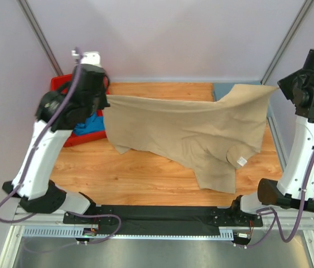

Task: Fold and stack the t-shirts
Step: Flatten the tshirt out

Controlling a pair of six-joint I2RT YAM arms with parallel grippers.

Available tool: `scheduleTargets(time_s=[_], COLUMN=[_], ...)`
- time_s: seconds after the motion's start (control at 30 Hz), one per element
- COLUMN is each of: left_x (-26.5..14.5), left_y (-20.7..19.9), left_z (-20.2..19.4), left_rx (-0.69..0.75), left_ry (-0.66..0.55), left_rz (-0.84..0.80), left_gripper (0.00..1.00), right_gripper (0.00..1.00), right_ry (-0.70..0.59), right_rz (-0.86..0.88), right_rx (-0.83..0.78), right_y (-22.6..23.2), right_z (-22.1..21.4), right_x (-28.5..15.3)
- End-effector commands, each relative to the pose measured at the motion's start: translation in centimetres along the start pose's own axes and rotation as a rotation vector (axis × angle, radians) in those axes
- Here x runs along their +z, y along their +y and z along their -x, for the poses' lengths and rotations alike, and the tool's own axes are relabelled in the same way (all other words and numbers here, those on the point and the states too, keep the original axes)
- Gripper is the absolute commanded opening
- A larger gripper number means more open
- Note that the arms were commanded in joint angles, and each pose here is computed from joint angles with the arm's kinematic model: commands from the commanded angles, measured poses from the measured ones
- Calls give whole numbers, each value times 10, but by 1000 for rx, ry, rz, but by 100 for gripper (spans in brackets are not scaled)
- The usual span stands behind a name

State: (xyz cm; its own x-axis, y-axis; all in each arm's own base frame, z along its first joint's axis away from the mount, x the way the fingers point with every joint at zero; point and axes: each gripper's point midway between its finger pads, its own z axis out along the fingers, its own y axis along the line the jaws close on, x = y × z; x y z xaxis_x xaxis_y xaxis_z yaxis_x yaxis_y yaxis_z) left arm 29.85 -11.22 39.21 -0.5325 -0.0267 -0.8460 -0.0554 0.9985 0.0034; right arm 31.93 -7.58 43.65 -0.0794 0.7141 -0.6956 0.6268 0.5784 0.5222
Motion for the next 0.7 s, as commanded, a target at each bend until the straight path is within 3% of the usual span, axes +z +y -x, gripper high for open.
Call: scheduleTargets(time_s=[0.0,0.1,0.23,0.43,0.57,0.67], left_x=[-40,-63,-102,-140,-149,-138], left_y=[39,43,49,42,22,7], left_z=[28,38,56,68,61,59], left_rx=[-130,-203,-276,-318,-334,-298], left_ry=[-134,-197,-293,-362,-330,-310], left_rz=[86,23,-90,-271,-397,-435], left_gripper=[0,0,0,0,0,0], right_gripper=[0,0,0,0,0,0], right_ry=[-83,-144,-301,-535,-547,-483], right_rz=[89,215,458,558,536,528], right_rx=[100,140,182,194,209,199], right_y=[8,26,49,32,17,21], right_z=[24,40,74,107,101,90], right_x=[-41,-66,-140,-225,-236,-219])
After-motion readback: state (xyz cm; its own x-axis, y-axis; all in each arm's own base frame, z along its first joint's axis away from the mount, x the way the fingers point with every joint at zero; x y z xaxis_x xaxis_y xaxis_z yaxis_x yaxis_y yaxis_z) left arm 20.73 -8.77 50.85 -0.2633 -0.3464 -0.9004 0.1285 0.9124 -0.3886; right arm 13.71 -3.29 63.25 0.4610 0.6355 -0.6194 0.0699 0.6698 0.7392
